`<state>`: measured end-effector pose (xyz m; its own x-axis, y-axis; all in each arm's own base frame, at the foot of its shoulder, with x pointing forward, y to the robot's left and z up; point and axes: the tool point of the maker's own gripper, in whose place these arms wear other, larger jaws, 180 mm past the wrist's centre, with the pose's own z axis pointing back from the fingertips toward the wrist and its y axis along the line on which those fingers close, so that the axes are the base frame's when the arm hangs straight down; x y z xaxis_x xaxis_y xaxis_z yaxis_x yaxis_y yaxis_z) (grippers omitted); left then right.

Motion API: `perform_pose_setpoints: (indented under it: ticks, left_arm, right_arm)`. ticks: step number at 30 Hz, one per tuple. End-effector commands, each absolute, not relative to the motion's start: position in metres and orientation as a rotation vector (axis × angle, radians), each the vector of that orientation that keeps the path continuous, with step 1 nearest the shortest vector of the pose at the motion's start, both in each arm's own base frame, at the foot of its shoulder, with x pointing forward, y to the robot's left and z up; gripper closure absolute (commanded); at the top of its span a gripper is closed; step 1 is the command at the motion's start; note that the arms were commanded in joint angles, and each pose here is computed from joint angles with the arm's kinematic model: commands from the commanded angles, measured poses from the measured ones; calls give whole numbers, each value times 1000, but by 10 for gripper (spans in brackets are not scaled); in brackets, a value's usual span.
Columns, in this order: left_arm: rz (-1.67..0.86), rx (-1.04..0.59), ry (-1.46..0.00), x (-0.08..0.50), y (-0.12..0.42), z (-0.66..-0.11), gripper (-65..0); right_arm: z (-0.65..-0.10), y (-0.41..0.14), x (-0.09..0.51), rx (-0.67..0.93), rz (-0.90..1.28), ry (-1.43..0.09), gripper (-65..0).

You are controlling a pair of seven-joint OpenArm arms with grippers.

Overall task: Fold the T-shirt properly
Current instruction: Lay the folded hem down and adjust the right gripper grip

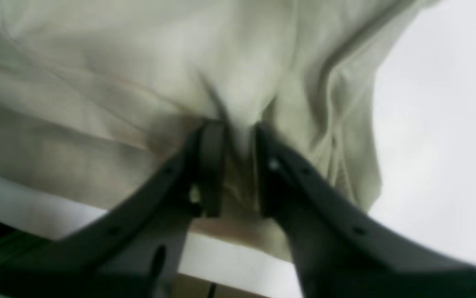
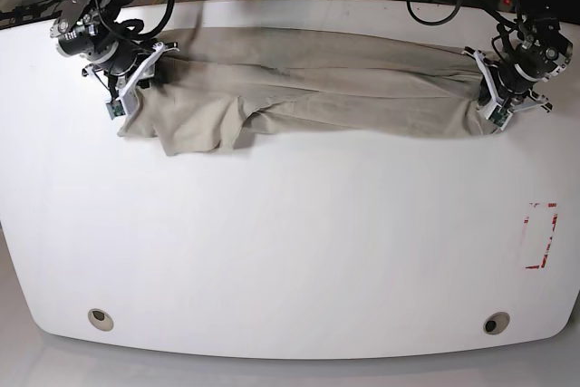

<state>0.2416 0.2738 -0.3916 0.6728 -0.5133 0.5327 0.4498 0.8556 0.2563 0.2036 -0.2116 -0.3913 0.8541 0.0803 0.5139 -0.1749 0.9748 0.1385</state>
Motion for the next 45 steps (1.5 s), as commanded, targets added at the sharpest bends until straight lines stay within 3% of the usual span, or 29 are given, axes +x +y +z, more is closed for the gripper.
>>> perform_pose_setpoints:
  ticks: [1, 4, 7, 15, 19, 38, 45]
  left_arm:
    - [-542, 146, -617, 246, 284, -384, -189]
    - [-535, 169, -576, 245, 290, -383, -389]
    - [-549, 185, -604, 251, 288, -373, -454]
    - [-611, 248, -737, 268, 271, -325, -415]
    - [-599, 208, -749, 270, 266, -327, -408]
    - [-521, 97, -546, 238, 280, -400, -408]
    - [-520, 92, -547, 238, 278, -401, -408]
  right_arm:
    - [-389, -217, 208, 181, 133, -560, -222]
    - [-384, -222, 207, 163, 148, -565, -263]
    - [-365, -223, 210, 119, 183, -609, -268]
    - [-349, -225, 225, 86, 206, -631, -270]
    - [-336, -226, 246, 79, 207, -684, -270]
    - [-365, -236, 326, 268, 98, -668, -273]
    - [-374, -222, 358, 325, 165, -643, -401]
